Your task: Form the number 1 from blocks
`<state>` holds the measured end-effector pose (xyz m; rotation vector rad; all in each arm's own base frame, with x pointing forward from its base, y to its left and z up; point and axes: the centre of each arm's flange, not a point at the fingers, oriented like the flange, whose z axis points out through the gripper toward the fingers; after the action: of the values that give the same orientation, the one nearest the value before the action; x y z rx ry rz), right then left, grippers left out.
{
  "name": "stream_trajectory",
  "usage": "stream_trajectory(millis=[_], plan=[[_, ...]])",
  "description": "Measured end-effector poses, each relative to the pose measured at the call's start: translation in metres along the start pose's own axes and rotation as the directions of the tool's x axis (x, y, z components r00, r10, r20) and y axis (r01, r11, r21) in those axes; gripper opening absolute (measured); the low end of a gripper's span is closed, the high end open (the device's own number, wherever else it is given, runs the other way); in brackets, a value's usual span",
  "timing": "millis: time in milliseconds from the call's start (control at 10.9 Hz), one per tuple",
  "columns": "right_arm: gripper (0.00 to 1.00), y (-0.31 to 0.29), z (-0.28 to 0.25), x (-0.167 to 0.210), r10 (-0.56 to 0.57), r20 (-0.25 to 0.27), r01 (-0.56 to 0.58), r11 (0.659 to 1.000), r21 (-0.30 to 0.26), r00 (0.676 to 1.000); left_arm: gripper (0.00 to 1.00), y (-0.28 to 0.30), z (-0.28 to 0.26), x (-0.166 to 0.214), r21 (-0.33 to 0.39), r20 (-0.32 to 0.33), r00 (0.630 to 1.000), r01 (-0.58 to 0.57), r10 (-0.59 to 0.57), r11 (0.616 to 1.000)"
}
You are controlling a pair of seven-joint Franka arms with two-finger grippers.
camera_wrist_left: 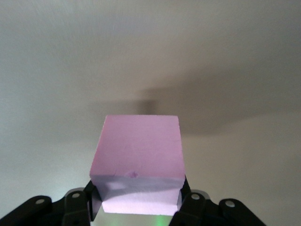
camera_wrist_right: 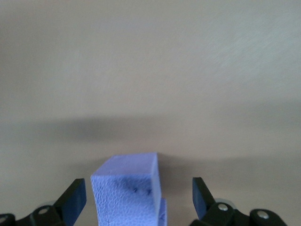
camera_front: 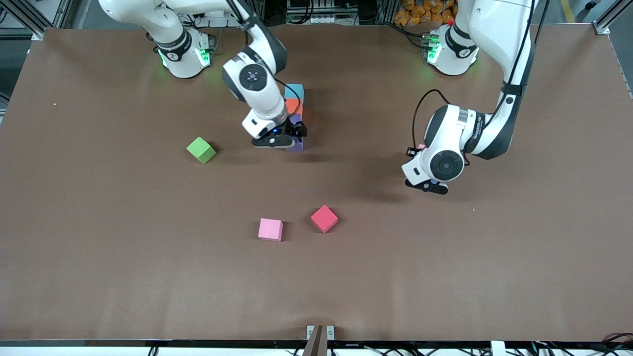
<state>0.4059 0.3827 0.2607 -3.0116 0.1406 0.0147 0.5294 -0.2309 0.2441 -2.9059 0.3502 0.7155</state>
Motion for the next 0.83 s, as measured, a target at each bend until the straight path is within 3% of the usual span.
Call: stream_trajectory(millis=[184,553,829], plan=[[1.00,0.033,-0.030,0.033,0.072,0.001,-0.072,0.997,-0.003,0.997,0.60,0.036,-0.023,0.016,-0.054,-0.014,0.999,0.031,-0.032,0.998],[1.00,0.117,-0.099,0.092,0.036,-0.002,-0.036,0.999,0.000,0.999,0.60,0.125,-0.037,0.042,-0.131,-0.003,0.990,0.137,-0.138,0.982],[1.00,0.151,-0.185,0.124,0.042,0.032,-0.042,0.999,-0.006,0.999,0.60,0.199,-0.044,0.047,-0.157,-0.049,0.982,0.174,-0.183,0.972]])
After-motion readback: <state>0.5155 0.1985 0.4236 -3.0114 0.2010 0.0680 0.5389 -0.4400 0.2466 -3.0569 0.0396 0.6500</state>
